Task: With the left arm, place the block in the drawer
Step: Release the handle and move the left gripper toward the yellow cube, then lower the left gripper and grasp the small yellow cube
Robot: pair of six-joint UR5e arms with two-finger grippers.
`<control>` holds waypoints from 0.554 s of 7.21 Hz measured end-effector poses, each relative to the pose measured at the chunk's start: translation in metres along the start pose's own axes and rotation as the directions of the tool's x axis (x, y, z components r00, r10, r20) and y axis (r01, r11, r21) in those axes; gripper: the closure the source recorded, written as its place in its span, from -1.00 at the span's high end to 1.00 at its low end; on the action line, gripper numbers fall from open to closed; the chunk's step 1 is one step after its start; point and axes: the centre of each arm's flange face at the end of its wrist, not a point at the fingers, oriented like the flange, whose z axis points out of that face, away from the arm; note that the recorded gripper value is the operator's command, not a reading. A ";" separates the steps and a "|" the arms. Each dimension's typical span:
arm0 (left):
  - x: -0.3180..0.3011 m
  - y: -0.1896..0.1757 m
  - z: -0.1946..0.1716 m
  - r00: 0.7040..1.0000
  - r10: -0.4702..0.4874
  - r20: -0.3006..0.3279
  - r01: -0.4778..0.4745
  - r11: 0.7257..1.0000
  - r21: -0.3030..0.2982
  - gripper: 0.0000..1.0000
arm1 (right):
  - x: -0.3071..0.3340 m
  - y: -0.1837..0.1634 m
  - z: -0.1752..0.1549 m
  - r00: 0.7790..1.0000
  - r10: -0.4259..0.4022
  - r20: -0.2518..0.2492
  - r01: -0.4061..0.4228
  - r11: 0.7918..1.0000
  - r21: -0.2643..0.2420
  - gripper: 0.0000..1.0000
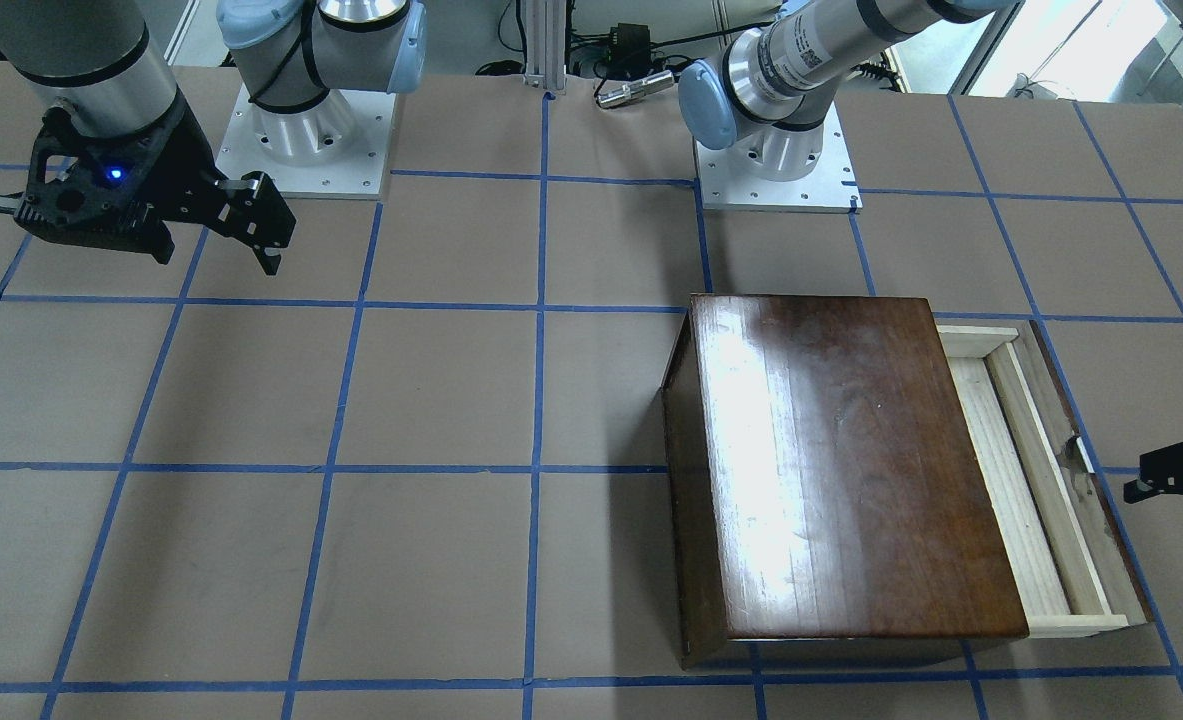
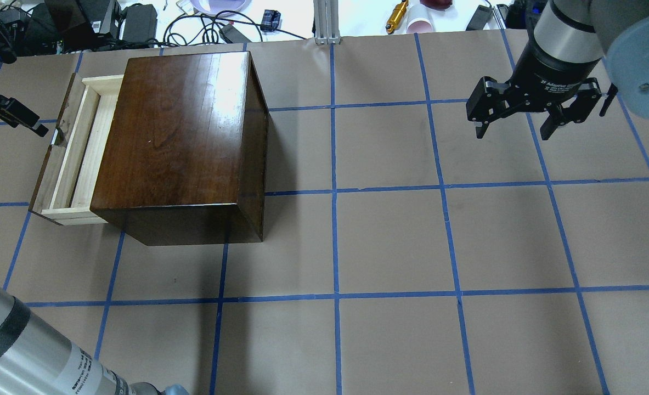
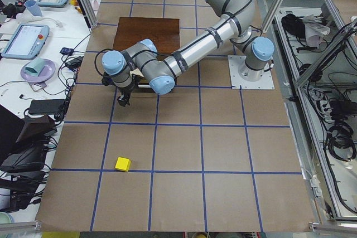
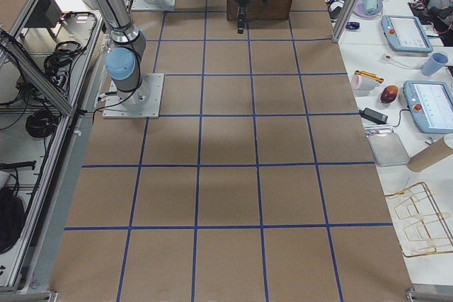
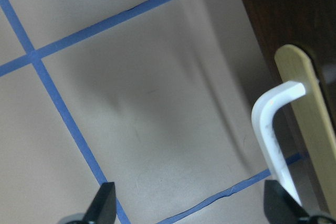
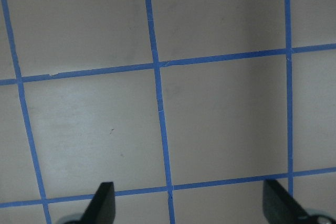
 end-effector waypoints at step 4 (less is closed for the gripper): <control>-0.077 0.044 -0.021 0.990 -0.104 0.100 0.098 0.993 0.069 1.00 | 0.000 0.000 0.000 1.000 0.000 0.000 0.000 1.000 0.000 1.00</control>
